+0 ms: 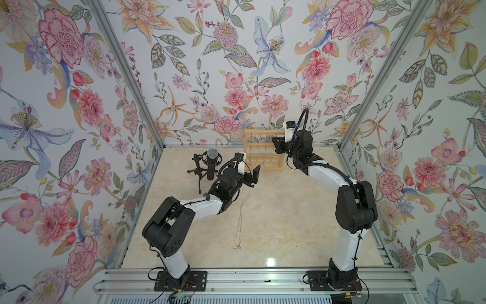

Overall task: Take the necklace off the jewelry display stand
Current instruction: Take off the necklace from the stand.

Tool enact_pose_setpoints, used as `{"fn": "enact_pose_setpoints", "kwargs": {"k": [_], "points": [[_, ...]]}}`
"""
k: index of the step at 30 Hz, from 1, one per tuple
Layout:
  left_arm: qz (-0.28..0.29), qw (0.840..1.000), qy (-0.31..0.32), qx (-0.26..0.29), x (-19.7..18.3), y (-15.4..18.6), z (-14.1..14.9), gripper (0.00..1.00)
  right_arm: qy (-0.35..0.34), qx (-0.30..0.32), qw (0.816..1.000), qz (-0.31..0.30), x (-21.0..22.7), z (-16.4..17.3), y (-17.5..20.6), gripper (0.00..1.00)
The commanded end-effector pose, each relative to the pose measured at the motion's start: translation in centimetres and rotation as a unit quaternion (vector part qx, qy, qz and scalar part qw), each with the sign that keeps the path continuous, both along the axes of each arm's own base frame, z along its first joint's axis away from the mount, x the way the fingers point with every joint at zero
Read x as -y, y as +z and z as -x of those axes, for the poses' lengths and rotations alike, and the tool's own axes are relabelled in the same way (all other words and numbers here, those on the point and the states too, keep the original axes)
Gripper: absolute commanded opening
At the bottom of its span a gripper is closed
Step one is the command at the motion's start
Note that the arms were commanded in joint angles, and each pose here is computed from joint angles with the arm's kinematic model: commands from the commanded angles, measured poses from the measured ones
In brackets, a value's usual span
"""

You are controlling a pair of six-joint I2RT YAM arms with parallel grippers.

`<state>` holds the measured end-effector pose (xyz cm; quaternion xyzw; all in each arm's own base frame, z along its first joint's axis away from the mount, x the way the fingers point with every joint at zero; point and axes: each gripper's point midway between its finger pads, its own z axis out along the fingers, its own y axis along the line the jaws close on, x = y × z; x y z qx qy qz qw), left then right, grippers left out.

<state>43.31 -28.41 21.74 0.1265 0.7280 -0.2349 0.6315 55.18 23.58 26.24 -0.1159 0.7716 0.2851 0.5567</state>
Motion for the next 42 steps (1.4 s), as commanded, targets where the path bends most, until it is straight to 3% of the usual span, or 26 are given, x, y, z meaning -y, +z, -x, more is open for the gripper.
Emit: {"fn": "enact_pose_setpoints", "kwargs": {"k": [1, 22, 42], "points": [[0.004, 1.0, 0.001, 0.008, -0.6, 0.2, -0.2, 0.99, -0.002, 0.01, 1.0, 0.009, -0.4, -0.6, 0.2, 0.12], [0.007, 1.0, -0.002, 0.009, -0.6, 0.3, -0.1, 0.99, -0.01, 0.023, 1.0, 0.012, 0.3, 0.3, 1.4, 0.0], [0.011, 1.0, -0.005, 0.008, -0.5, 0.3, -0.1, 0.99, -0.004, 0.038, 0.999, 0.012, 0.4, 2.0, 3.6, 0.0]]}}
